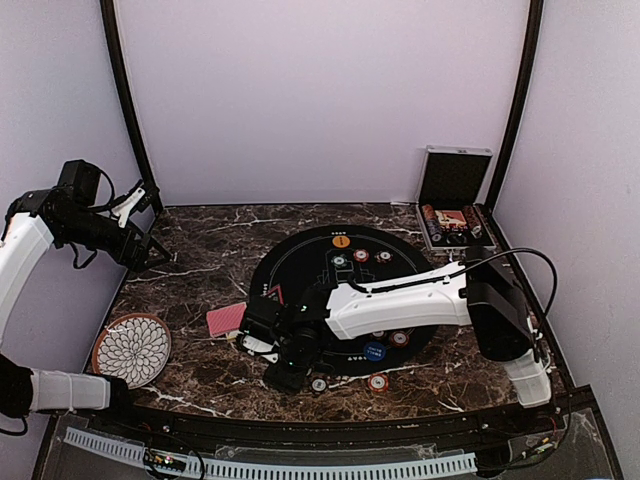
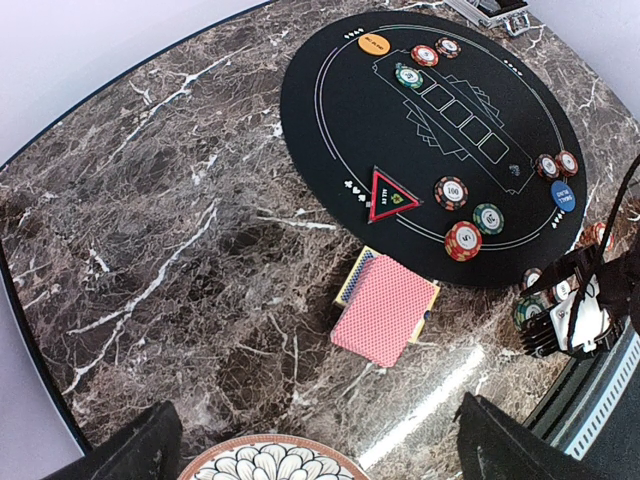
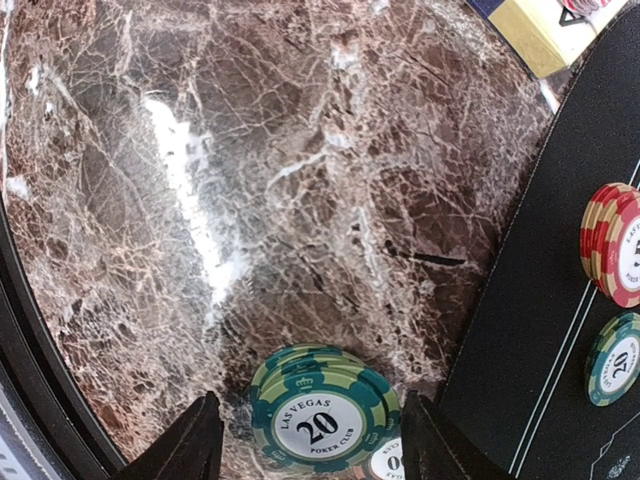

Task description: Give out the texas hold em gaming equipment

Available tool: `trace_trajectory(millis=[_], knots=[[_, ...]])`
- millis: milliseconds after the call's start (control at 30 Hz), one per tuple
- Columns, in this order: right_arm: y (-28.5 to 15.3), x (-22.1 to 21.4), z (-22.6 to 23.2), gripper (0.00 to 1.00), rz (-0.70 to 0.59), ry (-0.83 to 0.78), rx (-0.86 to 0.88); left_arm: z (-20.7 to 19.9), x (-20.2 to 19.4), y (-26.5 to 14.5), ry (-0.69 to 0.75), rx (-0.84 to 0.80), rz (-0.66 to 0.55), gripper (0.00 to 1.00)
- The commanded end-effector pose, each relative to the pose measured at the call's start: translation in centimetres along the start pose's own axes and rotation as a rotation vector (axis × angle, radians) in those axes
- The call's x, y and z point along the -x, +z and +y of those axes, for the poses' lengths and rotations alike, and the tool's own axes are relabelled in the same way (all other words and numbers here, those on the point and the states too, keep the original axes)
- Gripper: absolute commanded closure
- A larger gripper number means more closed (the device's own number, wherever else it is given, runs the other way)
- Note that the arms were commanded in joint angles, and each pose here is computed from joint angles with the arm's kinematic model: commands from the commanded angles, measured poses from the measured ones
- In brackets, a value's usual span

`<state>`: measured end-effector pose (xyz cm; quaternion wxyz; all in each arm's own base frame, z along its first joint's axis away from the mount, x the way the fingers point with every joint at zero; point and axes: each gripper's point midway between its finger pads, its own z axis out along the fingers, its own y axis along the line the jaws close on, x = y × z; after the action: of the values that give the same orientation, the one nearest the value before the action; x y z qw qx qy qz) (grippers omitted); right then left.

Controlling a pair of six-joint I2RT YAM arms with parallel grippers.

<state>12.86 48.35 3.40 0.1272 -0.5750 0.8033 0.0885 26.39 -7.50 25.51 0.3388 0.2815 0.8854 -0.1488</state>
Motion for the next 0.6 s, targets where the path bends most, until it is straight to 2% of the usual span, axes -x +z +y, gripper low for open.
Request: trace_trajectory(millis=[0,200,567], knots=[[0.6,0.2,0.2,0.38,0.003,-0.011,-0.008,-0.6,-0.3,-0.5,0.003,-0.008,-0.002,0.01],[0.7,0.1,0.3,0.41,0.008,-0.012,-0.002,-0.5,-0.3,-0.5,0.003,-0.009,-0.003,0.01],[-0.2,0.6,0.3,0.54,-0.007,-0.014,-0.002,-0.5,-0.2,-0.4,0.0,-0.012,-0.004,0.01]])
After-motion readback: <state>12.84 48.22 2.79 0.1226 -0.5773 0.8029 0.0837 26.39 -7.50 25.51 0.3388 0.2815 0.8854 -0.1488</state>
